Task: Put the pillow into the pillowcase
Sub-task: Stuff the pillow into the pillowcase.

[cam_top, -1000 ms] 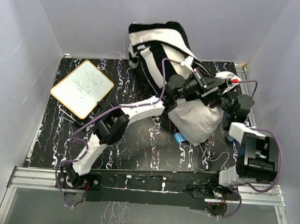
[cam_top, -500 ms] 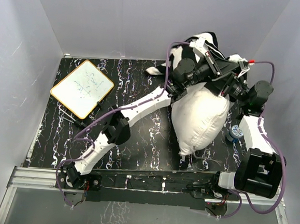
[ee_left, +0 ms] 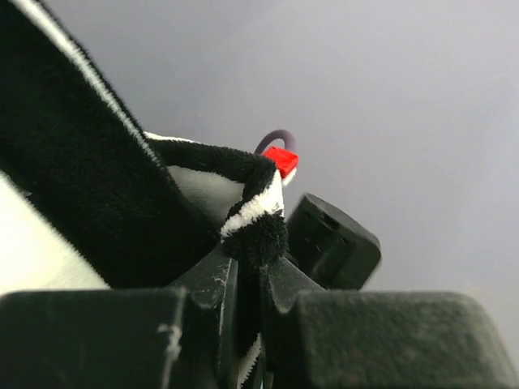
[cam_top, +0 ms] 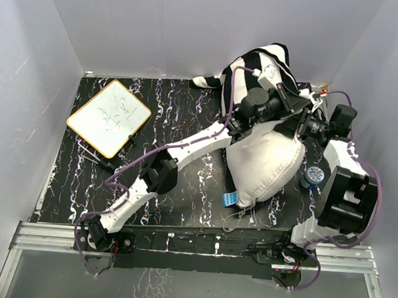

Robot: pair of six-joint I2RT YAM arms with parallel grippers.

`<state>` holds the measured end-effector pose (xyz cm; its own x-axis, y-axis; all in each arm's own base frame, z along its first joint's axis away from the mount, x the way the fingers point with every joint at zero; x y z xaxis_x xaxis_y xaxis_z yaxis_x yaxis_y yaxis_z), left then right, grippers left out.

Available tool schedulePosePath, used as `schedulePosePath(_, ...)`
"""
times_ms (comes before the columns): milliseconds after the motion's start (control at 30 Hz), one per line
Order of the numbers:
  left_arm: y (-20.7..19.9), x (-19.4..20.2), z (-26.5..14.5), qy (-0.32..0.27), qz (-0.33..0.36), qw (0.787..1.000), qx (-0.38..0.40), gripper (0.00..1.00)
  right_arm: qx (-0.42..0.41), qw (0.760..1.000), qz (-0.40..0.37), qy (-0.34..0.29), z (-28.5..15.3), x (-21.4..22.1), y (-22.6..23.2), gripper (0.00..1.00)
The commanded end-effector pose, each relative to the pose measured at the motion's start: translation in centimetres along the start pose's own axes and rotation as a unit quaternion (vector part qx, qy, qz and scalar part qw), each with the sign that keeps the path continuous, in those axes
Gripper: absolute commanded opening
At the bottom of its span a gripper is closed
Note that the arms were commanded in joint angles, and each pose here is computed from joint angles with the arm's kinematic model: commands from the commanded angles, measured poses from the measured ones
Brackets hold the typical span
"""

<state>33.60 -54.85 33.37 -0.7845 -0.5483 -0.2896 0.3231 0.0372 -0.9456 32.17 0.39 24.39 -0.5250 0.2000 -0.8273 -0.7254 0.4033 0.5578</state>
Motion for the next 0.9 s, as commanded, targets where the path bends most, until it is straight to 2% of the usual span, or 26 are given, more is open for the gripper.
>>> schedulePosePath(0, -5.8, 10.8, -1.7, 0.171, -0.036, 0.979, 0.103, 0.00, 0.086, 0.994, 0.005, 0.061, -2.3, 2.8, -3.3, 0.12)
schedulePosePath(33, -4.9, 11.0, -1.7, 0.174, -0.030, 0.980, 0.095, 0.04, 0.098, 0.993, 0.005, 0.067, -3.0, 3.1, -3.8, 0.13)
schedulePosePath(133, -3.3, 10.3, -2.2, 0.182, 0.031, 0.980, 0.068, 0.35, 0.143, 0.987, -0.002, 0.072, -5.4, 3.6, -5.5, 0.18)
schedulePosePath(233, -3.3, 7.7, -4.2, 0.186, 0.125, 0.974, 0.038, 0.61, 0.172, 0.980, -0.018, 0.095, -7.2, 3.5, -6.8, 0.28)
schedulePosePath(333, -3.8, 4.3, -9.1, 0.167, 0.240, 0.956, -0.007, 0.81, 0.183, 0.975, -0.039, 0.124, -8.3, 3.3, -7.8, 0.44)
schedulePosePath(433, -2.9, 0.0, -14.7, 0.123, 0.291, 0.946, -0.077, 0.88, 0.213, 0.962, -0.089, 0.148, -9.5, 1.9, -7.7, 0.61)
schedulePosePath(533, 0.7, -4.3, -19.8, 0.079, 0.242, 0.957, -0.141, 0.92, 0.255, 0.940, -0.147, 0.171, -10.8, 0.0, -7.0, 0.72)
schedulePosePath(600, 3.9, -6.6, -22.0, 0.056, 0.193, 0.965, -0.169, 0.92, 0.276, 0.926, -0.181, 0.182, -11.5, -1.1, -6.2, 0.75)
schedulePosePath(733, 8.8, -8.9, -22.1, 0.045, 0.140, 0.970, -0.191, 0.96, 0.308, 0.896, -0.239, 0.210, -12.7, -3.1, -3.9, 0.80)
schedulePosePath(867, 11.8, -10.2, -19.4, 0.045, 0.089, 0.982, -0.160, 0.97, 0.330, 0.872, -0.293, 0.212, -13.3, -5.5, -1.1, 0.86)
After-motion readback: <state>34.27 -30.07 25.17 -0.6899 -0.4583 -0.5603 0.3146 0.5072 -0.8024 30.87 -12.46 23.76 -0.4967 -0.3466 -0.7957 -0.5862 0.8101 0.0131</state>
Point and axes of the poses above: each gripper's point midway between its finger pads, its own z axis out along the fingers, its own y axis along the line the jaws close on, x = y × z, the point moved 8 cm from there along -z, back along the fingers, and after that the axes turned 15 degrees about -z, right-handed, at the moved point
